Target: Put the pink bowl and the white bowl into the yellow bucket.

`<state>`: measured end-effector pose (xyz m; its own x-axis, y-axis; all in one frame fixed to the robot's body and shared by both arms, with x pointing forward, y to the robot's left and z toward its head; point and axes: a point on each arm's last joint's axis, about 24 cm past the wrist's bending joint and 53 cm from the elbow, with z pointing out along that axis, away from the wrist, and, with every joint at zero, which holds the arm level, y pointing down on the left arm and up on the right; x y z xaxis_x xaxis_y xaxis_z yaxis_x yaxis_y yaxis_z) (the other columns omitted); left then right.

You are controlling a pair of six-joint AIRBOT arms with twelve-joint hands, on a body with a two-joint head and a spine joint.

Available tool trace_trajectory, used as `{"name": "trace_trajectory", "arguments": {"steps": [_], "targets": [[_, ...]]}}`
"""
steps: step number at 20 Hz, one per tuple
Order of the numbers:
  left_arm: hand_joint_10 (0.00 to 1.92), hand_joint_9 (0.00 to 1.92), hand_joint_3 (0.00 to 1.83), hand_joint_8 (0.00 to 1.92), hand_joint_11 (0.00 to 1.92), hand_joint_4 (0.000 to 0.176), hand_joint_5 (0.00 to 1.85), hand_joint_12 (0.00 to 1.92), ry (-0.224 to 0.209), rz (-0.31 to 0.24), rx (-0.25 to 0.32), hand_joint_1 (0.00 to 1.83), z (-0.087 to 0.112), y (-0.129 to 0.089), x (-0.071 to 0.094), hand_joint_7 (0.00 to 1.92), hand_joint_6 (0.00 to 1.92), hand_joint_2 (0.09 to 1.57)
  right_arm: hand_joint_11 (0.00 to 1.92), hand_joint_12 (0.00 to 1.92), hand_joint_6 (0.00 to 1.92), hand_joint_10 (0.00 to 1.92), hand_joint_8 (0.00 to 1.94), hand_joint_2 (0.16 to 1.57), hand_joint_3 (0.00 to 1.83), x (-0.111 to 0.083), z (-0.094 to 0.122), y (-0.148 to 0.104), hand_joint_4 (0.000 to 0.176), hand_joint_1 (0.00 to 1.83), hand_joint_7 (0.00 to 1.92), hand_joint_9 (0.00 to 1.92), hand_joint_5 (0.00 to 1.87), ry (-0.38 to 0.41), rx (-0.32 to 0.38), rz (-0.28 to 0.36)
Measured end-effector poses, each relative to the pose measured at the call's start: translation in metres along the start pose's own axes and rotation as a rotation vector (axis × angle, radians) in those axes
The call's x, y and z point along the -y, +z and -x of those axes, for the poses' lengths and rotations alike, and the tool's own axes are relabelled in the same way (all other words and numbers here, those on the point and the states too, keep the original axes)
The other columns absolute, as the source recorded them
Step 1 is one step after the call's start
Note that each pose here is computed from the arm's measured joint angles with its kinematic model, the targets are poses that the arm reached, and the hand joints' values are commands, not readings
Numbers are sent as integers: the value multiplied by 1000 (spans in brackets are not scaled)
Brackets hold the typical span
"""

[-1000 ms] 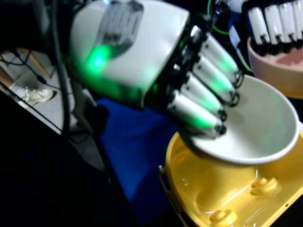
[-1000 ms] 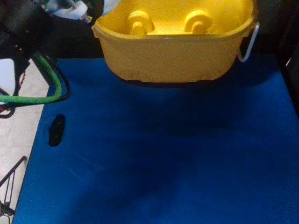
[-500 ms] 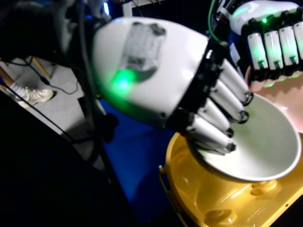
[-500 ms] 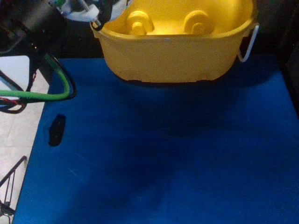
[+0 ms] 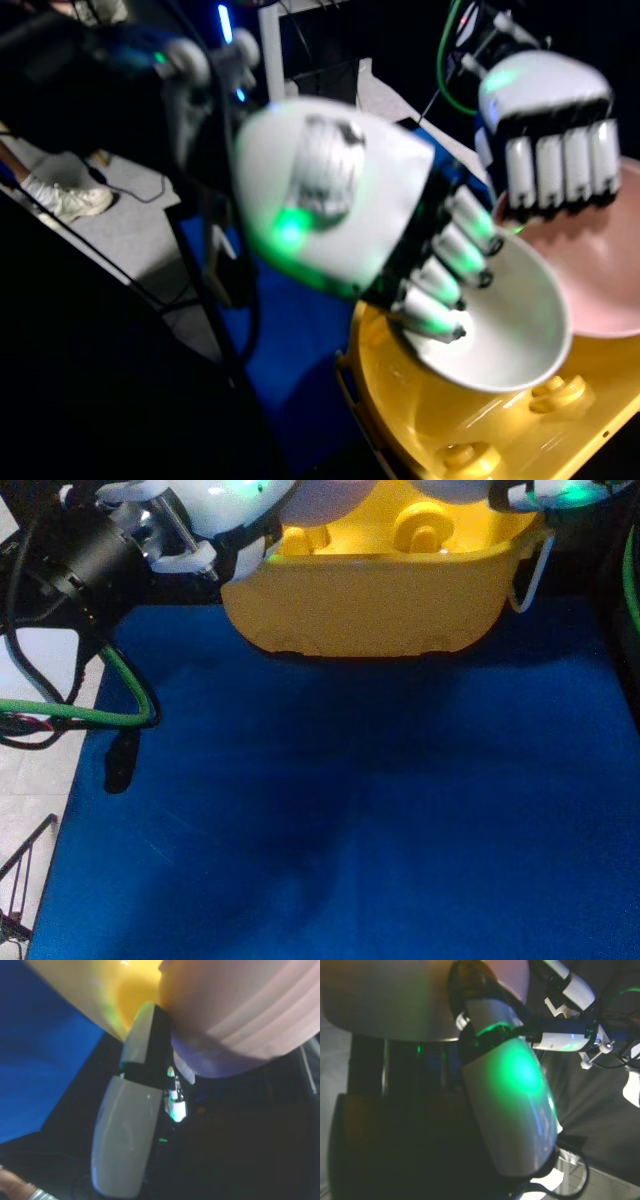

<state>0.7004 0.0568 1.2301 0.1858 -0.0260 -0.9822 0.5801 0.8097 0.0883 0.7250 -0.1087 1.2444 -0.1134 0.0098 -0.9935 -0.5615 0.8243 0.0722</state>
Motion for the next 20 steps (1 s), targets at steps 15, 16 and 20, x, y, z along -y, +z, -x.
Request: {"name": "trace_trajectory", "arguments": {"steps": [15,16,20], "targets": [[656,170,0,80,0,0,526,1606,-9,26,-11,644,-4,1,-12,518,379,1156,0,1431,901,859,516,1079,0,0,1,4,0,724,380,192,381,3,6,1],[549,148,0,17,0,0,506,1570,-8,29,-6,615,-3,1,-14,484,305,1152,0,1396,893,844,490,1077,0,-1,1,4,0,708,374,183,365,3,5,1],[260,141,0,0,0,0,473,1355,-11,33,-6,553,-3,0,-15,390,137,1145,0,1363,875,768,401,1074,0,-1,1,4,0,697,390,201,333,3,5,1]]}}
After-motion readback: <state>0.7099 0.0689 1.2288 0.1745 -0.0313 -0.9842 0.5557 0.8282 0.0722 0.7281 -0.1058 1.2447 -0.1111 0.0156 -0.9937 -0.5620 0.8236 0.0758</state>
